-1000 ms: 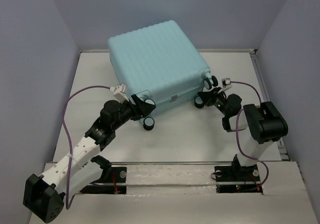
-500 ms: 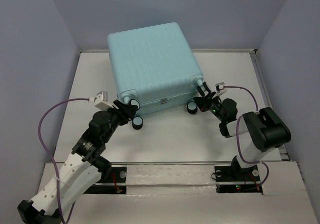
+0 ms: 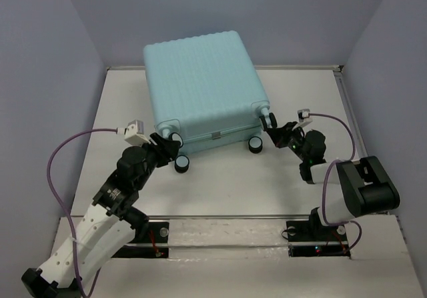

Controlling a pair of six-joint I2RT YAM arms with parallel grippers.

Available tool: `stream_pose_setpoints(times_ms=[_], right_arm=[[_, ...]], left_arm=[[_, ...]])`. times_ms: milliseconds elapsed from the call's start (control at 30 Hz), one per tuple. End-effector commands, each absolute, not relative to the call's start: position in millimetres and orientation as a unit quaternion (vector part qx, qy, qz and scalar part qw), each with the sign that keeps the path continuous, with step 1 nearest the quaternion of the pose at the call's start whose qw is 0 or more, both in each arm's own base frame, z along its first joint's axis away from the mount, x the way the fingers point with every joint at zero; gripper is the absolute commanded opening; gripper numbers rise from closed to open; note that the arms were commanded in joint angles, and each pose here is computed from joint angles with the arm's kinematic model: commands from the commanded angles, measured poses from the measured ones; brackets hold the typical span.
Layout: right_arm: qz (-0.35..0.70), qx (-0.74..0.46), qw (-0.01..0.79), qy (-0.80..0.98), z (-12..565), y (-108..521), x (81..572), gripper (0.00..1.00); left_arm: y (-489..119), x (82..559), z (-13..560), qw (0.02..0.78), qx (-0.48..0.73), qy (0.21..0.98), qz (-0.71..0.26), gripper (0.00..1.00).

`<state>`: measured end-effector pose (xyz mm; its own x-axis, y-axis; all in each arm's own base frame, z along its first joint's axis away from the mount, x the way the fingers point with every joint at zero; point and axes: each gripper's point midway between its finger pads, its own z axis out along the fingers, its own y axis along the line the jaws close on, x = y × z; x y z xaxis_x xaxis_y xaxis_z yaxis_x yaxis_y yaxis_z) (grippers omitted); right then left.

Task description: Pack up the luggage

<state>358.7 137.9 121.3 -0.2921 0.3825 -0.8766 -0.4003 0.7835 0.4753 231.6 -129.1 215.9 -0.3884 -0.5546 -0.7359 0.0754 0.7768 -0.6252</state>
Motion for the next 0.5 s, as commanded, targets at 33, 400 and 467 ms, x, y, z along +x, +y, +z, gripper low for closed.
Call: stream_pose_setpoints(times_ms=[33,400,467], right_arm=[[0.323,-0.024,0.615,0.718,128,150,359,0.07],[0.414,-0.161,0.587,0.677,136,321,240,0.07],[0.432,-0.186,0.582,0.664,143,357,234,0.07]], left_arm=[[-147,236,279,0.584,-0.117,0.713,-0.371,0.06],[-197,249,314,0.571,-0.054,0.677,-0.461,0.06],[-205,251,311,0.56,-0.051,0.677,-0.474,0.06]])
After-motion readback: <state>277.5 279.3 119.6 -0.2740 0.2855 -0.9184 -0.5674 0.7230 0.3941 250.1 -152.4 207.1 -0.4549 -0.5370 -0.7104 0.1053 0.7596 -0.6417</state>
